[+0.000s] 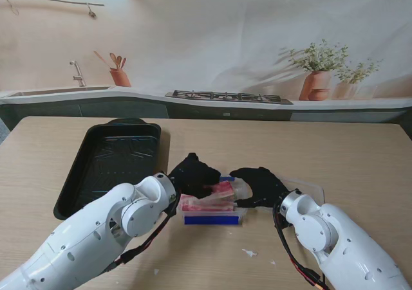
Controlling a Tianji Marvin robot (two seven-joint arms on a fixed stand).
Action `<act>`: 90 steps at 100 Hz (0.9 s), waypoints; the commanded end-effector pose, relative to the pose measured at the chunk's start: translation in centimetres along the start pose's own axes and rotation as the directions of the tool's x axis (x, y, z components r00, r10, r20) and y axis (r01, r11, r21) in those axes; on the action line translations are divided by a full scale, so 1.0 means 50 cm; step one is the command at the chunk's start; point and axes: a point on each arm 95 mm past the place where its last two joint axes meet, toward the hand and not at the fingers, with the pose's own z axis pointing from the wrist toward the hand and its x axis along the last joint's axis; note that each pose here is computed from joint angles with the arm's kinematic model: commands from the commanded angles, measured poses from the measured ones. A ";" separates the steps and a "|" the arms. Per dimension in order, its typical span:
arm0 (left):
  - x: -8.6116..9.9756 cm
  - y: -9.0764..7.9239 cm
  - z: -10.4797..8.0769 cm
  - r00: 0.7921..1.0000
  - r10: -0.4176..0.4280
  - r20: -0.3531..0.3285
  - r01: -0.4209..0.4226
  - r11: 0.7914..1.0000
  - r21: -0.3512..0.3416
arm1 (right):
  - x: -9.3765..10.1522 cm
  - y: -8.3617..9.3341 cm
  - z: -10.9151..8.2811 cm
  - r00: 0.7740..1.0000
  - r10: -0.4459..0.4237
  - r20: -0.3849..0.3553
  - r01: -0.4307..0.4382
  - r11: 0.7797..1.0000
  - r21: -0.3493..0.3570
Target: Separate the bacon slices onto the tray
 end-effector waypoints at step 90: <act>-0.116 -0.148 -0.157 0.991 0.128 0.035 -0.129 0.991 0.036 | 0.008 -0.011 0.002 1.000 0.010 -0.005 -0.010 1.000 0.015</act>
